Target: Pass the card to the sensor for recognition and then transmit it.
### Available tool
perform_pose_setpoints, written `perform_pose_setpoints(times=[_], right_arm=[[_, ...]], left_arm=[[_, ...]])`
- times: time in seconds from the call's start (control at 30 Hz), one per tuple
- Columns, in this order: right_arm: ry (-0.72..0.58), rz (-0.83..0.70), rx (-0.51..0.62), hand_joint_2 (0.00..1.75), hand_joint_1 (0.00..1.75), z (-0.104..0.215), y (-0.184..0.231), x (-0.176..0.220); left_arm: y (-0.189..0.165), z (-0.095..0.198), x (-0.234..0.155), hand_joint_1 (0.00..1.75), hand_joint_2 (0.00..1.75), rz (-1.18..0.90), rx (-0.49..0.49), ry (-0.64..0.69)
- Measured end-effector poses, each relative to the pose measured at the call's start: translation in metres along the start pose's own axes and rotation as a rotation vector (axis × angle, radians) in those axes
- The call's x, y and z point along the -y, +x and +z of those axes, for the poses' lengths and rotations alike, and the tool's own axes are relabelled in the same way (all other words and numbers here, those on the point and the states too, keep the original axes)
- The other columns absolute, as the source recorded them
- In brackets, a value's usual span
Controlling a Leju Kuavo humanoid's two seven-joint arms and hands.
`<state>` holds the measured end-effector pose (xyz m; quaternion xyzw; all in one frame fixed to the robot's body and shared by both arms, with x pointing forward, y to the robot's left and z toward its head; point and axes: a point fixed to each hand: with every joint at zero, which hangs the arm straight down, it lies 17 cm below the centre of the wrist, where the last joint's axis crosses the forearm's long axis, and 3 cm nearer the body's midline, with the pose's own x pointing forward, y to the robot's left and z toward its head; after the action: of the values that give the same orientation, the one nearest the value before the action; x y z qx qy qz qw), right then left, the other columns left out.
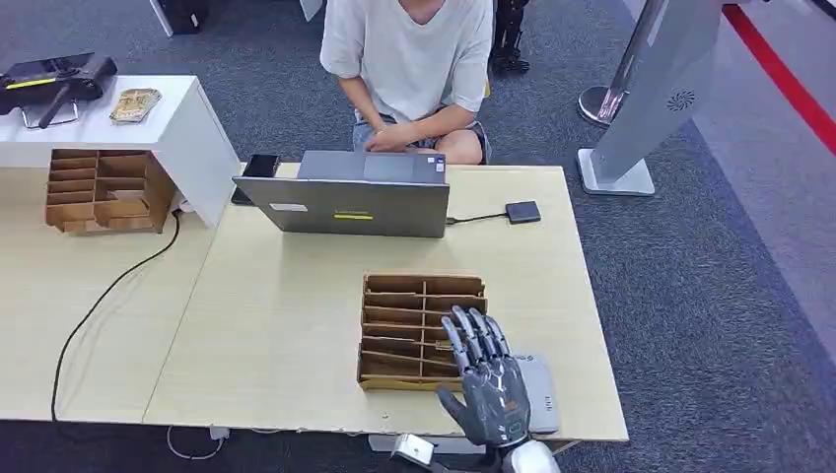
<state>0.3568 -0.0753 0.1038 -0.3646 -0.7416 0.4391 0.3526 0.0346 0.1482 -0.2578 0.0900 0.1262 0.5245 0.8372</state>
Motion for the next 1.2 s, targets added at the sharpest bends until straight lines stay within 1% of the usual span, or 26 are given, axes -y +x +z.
perform_pose_setpoints(times=[0.03, 0.1, 0.23, 0.27, 0.43, 0.47, 0.57, 0.8, 0.9, 1.03, 1.13, 1.2], right_arm=[[0.0, 0.003, -0.001, 1.75, 0.0, -0.001, -0.001, 0.0], [0.0, 0.008, -0.003, 1.75, 0.1, -0.002, -0.003, 0.0], [-0.001, 0.017, -0.011, 1.75, 0.17, -0.004, -0.008, 0.001], [-0.001, 0.019, -0.011, 1.75, 0.35, -0.005, -0.009, 0.001], [0.002, 0.03, -0.018, 1.75, 0.35, -0.006, -0.013, 0.001], [0.002, 0.033, -0.017, 1.75, 0.44, -0.006, -0.014, 0.001], [0.007, 0.037, -0.021, 1.75, 0.45, -0.005, -0.016, -0.001], [0.018, 0.044, -0.021, 1.75, 0.42, -0.004, -0.018, -0.003], [0.022, 0.046, -0.022, 1.75, 0.37, -0.005, -0.019, -0.004], [0.028, 0.048, -0.027, 1.75, 0.44, -0.005, -0.021, -0.006], [0.032, 0.05, -0.031, 1.75, 0.54, -0.005, -0.022, -0.007], [0.036, 0.05, -0.033, 1.75, 0.52, -0.005, -0.022, -0.008]], left_arm=[[0.0, 0.0, 0.0, 0.0, 0.0, 0.0, 0.001, 0.0], [0.0, 0.0, 0.0, 0.0, 0.0, 0.0, 0.002, 0.0], [0.0, 0.0, 0.0, 0.0, 0.0, 0.0, 0.002, 0.0], [0.0, 0.0, 0.0, 0.0, 0.0, 0.0, 0.002, 0.0], [0.001, 0.0, 0.0, 0.0, 0.0, 0.0, 0.003, 0.0], [0.001, 0.0, 0.0, 0.0, 0.0, 0.0, 0.003, 0.0], [0.001, 0.0, 0.0, 0.0, 0.0, 0.0, 0.003, 0.0], [0.001, 0.0, 0.0, 0.0, 0.0, 0.0, 0.004, 0.0], [0.001, 0.0, 0.0, 0.0, 0.0, 0.0, 0.004, 0.0], [0.001, 0.0, 0.0, 0.0, 0.0, 0.0, 0.003, 0.0], [0.001, 0.0, 0.0, 0.0, 0.0, 0.0, 0.003, 0.0], [0.0, 0.0, 0.0, 0.0, 0.0, 0.0, 0.002, 0.0]])
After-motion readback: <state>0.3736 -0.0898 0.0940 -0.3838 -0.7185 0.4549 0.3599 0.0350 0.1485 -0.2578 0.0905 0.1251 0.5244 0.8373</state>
